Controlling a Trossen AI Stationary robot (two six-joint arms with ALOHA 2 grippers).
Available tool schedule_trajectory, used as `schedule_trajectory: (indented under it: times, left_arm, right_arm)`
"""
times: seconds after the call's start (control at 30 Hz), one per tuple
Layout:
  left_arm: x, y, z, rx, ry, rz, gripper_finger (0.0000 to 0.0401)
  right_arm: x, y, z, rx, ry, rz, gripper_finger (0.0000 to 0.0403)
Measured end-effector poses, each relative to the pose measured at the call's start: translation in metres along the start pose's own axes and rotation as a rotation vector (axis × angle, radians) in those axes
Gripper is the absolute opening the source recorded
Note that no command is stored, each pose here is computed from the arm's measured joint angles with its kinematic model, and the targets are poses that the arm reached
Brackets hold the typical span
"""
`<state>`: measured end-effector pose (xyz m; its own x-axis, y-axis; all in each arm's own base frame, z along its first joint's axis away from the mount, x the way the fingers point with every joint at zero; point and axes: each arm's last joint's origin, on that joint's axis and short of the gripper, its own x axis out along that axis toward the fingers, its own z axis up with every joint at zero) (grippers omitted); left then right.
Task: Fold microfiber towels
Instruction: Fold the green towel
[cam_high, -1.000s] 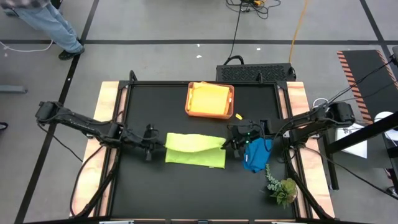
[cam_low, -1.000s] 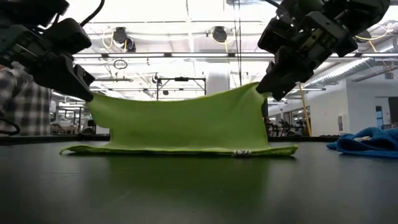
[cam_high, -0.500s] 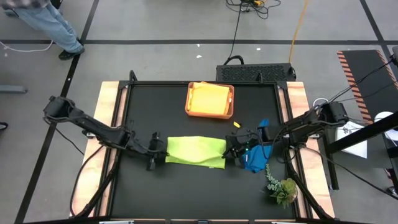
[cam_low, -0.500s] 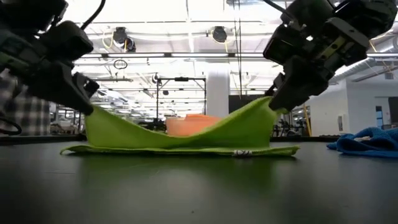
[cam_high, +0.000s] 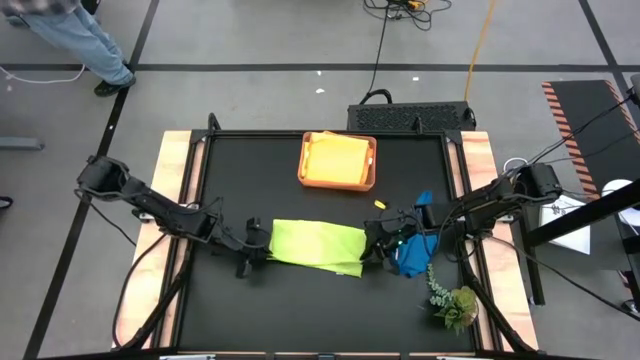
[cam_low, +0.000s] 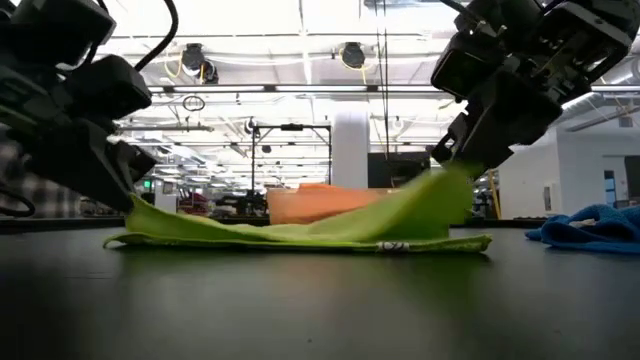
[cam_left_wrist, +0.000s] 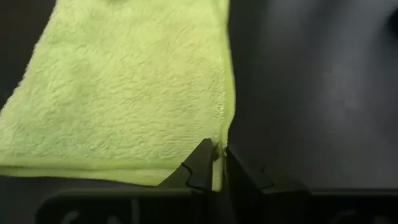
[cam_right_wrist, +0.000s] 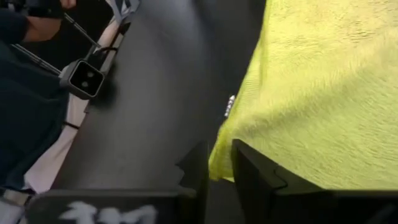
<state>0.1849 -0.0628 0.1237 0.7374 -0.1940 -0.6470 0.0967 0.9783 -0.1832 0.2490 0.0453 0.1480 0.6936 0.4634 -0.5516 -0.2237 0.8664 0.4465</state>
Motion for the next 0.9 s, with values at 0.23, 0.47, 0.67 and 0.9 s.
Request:
schedule_trajectory:
  times: [0.23,0.47,0.67,0.9]
  left_arm:
    - [-0.013,-0.001,0.006,-0.029,-0.039,-0.026,0.0057]
    - [-0.031,0.001,0.012,-0.004,-0.114,0.062,0.0056]
    - [-0.028,0.012,0.012,-0.031,-0.135,0.244,0.0056]
    - [-0.009,0.029,0.013,-0.075,-0.131,0.32,0.0056]
  right_arm:
    - [0.002,0.007,-0.003,0.01,0.021,0.042,0.0117]
    - [0.002,0.003,-0.001,-0.009,-0.024,-0.09,0.0132]
    - [-0.003,-0.012,0.005,-0.021,-0.094,-0.276,0.0132]
    - [-0.005,-0.027,0.006,-0.019,-0.108,-0.366,0.0132]
